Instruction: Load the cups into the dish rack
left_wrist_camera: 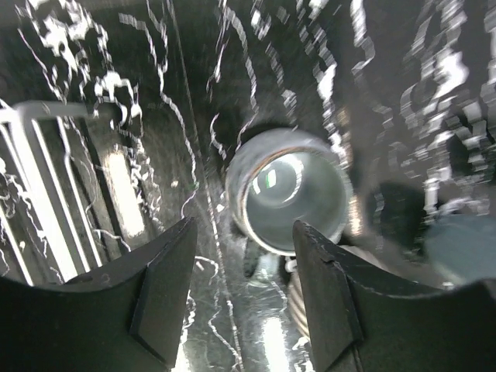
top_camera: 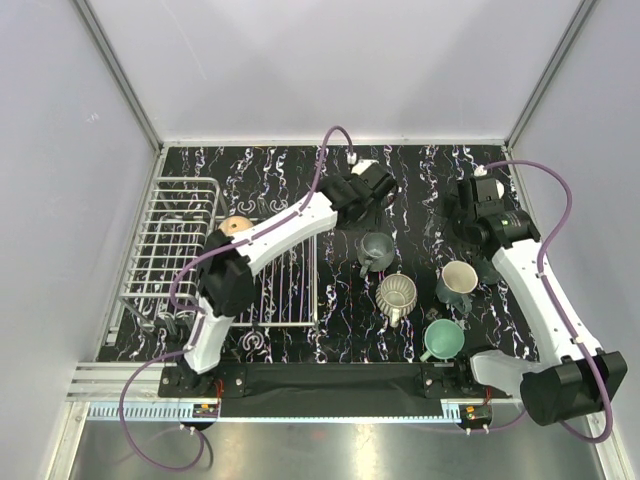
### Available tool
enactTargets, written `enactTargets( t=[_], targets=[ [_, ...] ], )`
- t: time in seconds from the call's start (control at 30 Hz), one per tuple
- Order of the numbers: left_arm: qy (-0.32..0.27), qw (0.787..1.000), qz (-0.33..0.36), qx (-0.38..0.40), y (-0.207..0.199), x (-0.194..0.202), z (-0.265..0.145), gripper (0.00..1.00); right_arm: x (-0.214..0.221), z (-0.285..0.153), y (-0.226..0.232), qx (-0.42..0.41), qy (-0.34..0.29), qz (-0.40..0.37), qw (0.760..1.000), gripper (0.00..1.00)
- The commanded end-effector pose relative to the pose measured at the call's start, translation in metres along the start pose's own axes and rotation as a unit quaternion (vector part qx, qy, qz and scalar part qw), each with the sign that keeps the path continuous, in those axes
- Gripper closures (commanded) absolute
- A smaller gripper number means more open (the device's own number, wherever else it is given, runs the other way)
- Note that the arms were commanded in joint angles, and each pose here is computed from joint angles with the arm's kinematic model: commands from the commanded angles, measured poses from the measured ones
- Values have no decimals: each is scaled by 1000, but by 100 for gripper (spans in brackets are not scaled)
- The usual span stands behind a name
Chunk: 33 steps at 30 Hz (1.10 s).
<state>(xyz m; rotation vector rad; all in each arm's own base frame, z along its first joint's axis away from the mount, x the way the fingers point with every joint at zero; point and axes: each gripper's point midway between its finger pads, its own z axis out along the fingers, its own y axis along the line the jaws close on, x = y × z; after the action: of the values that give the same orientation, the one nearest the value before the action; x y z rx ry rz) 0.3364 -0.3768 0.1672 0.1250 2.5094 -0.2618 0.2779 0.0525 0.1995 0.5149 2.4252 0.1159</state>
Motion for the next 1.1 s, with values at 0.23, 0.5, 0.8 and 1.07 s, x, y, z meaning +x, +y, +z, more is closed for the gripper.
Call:
enactTargets(
  t=[0.23,0.5,0.8,1.07],
  targets=[
    [35,999,-9,9,-14,25,28,43,13,-12,21,-88,4,-5,996,11],
    [65,998,-15,3,-17,46,59,48,17,-16,22,-103,1,-7,995,11],
    [72,997,-9,-16,-10,56,74,65,17,-18,22,-105,-3,-8,994,10],
    [57,998,-8,5,-13,37,67,99,17,-31,31,-135,8,-20,991,11]
  ],
)
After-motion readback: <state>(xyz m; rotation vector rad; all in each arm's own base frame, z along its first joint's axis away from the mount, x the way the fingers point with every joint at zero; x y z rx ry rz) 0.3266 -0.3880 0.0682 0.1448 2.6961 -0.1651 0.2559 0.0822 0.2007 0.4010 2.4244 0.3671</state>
